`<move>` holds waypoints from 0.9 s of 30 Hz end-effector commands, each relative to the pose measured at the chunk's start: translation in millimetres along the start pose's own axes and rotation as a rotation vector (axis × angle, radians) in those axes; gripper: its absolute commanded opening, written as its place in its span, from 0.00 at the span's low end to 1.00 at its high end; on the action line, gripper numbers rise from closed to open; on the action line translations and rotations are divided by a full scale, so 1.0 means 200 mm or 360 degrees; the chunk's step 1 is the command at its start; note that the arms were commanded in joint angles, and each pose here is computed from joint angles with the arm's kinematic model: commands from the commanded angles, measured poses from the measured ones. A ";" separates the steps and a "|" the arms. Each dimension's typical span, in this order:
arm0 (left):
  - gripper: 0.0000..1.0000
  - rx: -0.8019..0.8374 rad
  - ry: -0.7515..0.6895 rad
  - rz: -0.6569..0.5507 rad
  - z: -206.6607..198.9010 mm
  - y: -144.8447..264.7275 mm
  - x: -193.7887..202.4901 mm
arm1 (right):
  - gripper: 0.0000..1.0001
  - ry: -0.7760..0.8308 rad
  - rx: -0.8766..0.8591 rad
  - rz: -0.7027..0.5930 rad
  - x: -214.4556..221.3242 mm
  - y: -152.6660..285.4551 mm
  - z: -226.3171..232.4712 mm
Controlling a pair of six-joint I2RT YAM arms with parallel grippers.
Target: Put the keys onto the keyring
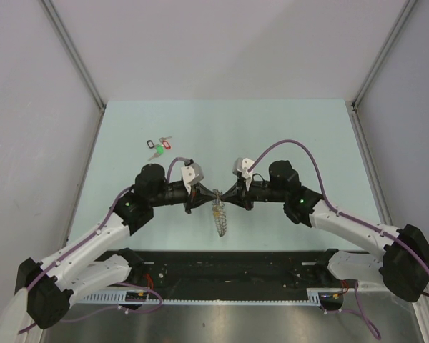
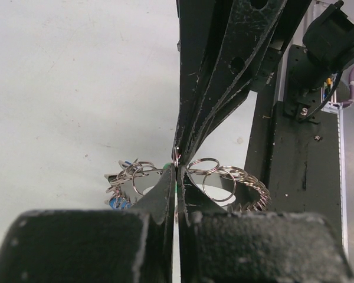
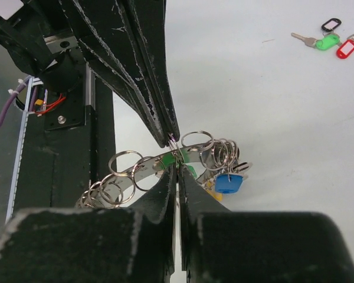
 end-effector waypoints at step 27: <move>0.49 0.0395 -0.0296 0.0125 0.03 -0.03 0.01 | 0.00 0.0285 -0.0091 0.0063 -0.03 0.04 0.09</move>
Point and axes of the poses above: each gripper's point midway between its finger pads, its own y axis back along the fingers, its own z axis along the line the jaws close on, x = y × z, the point moved 9 cm from there along y, back along the fingers, and after that the axes turned 11 degrees about -y, right-handed, at the moved point
